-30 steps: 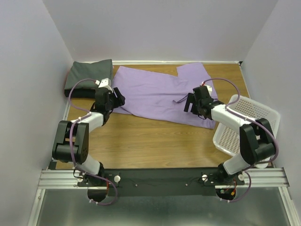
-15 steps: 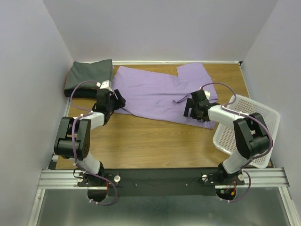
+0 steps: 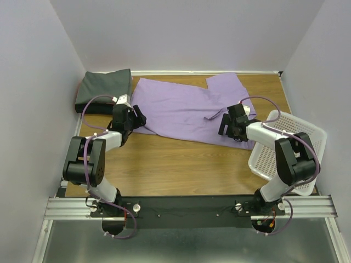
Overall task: Fold and stack the t-shirts
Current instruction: Fold the tshirt
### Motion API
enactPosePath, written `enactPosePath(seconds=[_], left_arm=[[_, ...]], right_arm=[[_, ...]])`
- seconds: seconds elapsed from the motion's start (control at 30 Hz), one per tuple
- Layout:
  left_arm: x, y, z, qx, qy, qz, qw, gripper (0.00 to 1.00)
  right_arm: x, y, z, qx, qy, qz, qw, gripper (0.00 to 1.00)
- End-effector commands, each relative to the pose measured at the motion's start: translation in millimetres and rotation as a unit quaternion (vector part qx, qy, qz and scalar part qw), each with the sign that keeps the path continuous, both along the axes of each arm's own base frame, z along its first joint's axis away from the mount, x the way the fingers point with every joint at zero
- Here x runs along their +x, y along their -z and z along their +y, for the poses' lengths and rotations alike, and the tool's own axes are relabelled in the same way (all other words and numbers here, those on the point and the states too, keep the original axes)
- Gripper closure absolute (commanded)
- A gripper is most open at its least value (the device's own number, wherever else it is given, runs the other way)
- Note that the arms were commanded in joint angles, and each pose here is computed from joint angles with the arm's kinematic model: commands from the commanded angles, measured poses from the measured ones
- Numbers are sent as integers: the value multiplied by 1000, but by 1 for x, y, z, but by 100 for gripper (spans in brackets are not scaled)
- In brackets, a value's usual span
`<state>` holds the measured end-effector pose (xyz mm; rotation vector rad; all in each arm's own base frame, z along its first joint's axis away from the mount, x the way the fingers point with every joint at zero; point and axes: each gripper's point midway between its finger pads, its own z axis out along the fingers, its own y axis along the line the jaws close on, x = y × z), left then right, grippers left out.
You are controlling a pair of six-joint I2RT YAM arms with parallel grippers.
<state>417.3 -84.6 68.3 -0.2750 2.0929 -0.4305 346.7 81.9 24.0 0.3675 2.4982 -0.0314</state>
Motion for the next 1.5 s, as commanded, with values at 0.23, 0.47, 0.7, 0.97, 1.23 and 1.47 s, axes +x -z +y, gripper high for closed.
enactPosePath(seconds=[0.23, 0.47, 0.7, 0.97, 1.23, 1.47], left_arm=[[-8, -39, 5, 12, -22, -45, 999, 30], [-11, -52, 6, 14, -22, -58, 998, 30], [-12, -55, 5, 16, -20, -61, 998, 30], [-8, -47, 9, 26, -31, -53, 998, 30], [-10, -45, 9, 29, -31, -50, 998, 30], [-11, -46, 3, 51, -39, -54, 997, 30]], right_arm=[[26, -66, 40, 28, -63, -66, 995, 1], [52, -50, 58, 22, -81, -48, 995, 4], [66, -26, 67, 13, -91, -23, 996, 7], [102, -26, 79, 4, -100, -37, 994, 7], [145, -23, 103, 12, -125, -52, 991, 7], [118, -48, 96, 7, -115, -65, 991, 6]])
